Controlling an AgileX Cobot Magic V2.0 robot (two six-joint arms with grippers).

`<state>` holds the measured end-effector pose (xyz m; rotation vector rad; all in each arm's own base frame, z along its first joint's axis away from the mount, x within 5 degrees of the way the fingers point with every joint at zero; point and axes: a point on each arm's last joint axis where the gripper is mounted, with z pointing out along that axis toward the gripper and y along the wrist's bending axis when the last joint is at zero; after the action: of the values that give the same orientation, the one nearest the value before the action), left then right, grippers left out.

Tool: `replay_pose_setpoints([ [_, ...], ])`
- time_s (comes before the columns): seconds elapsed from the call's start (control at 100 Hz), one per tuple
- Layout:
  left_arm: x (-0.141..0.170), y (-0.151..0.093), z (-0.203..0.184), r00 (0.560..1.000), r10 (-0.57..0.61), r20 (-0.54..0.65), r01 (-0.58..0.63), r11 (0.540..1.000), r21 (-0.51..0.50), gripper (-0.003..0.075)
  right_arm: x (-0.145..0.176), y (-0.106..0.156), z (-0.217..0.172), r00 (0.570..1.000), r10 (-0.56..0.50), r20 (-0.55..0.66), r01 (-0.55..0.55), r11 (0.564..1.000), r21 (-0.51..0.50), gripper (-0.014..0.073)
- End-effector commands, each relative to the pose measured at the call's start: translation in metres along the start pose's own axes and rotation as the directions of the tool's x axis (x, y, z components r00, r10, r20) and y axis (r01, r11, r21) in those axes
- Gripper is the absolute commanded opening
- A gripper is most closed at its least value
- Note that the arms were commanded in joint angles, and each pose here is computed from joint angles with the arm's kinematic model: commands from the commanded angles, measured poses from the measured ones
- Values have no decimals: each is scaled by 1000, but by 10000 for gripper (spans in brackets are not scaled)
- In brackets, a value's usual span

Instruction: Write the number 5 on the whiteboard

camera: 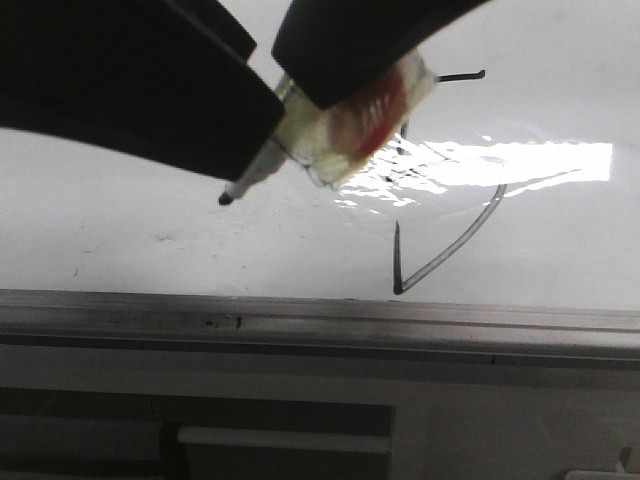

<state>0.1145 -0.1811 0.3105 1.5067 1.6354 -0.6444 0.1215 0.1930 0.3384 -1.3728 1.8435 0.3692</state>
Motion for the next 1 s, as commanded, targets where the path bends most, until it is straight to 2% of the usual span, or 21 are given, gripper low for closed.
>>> replay_pose_setpoints([
  [0.0, -16, 3, -2, 997, -9, 73, 11, 999, -35, 438, -10, -2, -7, 996, -12, 90, 11, 1000, 9, -71],
  [0.28, -9, 11, 19, 998, -51, 29, 52, 998, -34, 437, -10, -1, -6, 995, -1, 99, 1, 1000, 3, -71],
  [0.35, -8, 11, 23, 998, -66, 21, 66, 997, -27, 409, -10, -1, -6, 995, -1, 99, 1, 1000, 3, -71],
  [0.42, -7, 12, 26, 997, -81, 17, 81, 996, -20, 330, -10, -1, -6, 995, 0, 99, 0, 1000, 1, -71],
  [0.61, -7, 12, 26, 996, -90, 21, 90, 996, -18, 11, -9, 0, -6, 996, 2, 94, -1, 1000, -1, -71],
  [0.64, -7, 12, 26, 996, -90, 21, 90, 996, -18, -20, -9, 0, -6, 996, 2, 91, -1, 1000, -2, -71],
  [0.88, -8, 12, 26, 996, -90, 22, 91, 996, -20, -20, -7, 0, -6, 998, 3, 64, -2, 1000, -11, -66],
  [0.93, -8, 12, 26, 996, -92, 23, 92, 996, -19, -20, -7, 0, -6, 998, 2, 65, -1, 1000, -10, -34],
  [0.99, -8, 12, 26, 995, -100, 27, 101, 995, -17, -20, -7, 0, -6, 998, -8, 65, 8, 1000, -3, 65],
])
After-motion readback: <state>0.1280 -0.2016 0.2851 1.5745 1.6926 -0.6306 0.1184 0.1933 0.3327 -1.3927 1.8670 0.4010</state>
